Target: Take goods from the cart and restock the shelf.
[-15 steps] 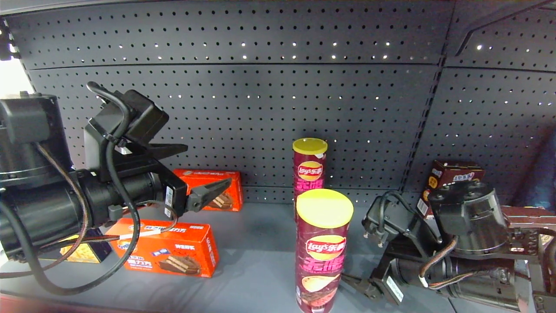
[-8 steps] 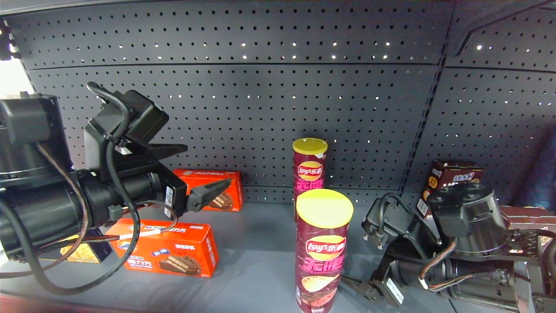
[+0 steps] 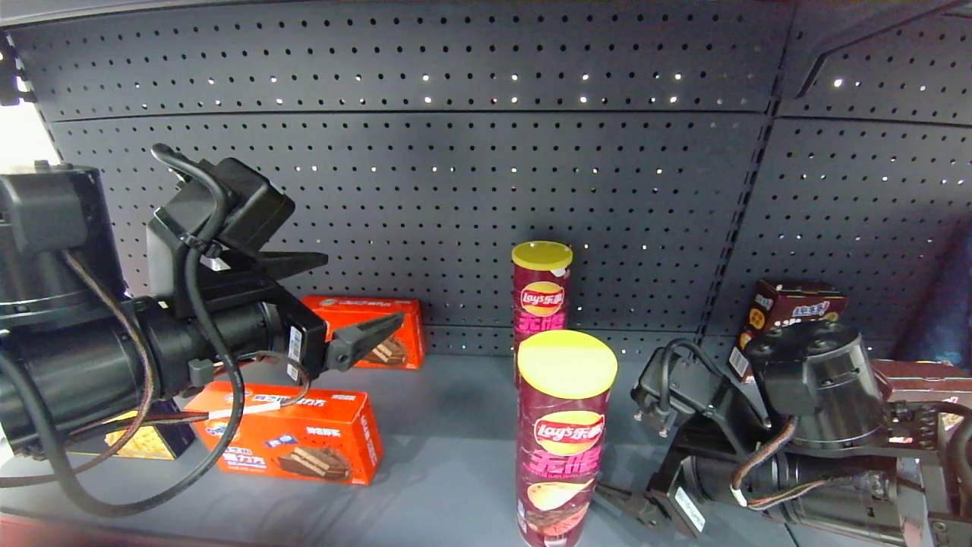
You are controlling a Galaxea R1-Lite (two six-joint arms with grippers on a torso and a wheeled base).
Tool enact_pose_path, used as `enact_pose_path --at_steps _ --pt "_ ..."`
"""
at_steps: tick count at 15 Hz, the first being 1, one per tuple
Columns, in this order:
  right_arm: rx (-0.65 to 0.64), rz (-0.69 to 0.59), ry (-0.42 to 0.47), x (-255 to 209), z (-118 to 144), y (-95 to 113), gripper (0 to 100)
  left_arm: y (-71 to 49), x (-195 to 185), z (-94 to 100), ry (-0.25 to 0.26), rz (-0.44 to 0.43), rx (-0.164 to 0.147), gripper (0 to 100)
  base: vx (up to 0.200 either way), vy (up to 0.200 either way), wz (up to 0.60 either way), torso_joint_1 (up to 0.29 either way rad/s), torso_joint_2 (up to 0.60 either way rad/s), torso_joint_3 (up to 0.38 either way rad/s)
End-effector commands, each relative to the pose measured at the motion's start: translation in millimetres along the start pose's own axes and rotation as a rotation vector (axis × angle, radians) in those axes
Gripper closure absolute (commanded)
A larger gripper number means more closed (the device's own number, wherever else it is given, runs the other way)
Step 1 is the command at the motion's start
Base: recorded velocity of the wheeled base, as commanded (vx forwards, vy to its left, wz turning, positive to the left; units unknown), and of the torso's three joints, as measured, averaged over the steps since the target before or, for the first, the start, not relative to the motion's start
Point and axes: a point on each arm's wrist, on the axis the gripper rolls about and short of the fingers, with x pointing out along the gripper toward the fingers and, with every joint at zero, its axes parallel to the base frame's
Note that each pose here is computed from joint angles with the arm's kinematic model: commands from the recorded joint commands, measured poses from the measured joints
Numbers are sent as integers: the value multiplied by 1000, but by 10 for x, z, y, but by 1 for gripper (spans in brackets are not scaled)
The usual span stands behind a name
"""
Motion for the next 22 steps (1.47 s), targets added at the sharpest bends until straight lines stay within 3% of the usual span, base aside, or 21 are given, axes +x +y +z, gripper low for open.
enact_pose_path --at_steps 1,18,20,22 --pt "-1 1 2 7 -3 2 0 0 3 -1 0 0 0 0 0 0 0 0 0 0" --pt "-8 14 10 45 -7 39 0 -1 7 -8 3 -1 0 0 0 0 0 0 0 0" --pt "1 -3 -14 -45 3 2 0 -1 -10 -1 -1 0 0 0 0 0 0 0 0 0" --pt "42 -87 -94 -324 57 -199 0 -17 -90 -33 -1 0 0 0 0 0 0 0 0 0"
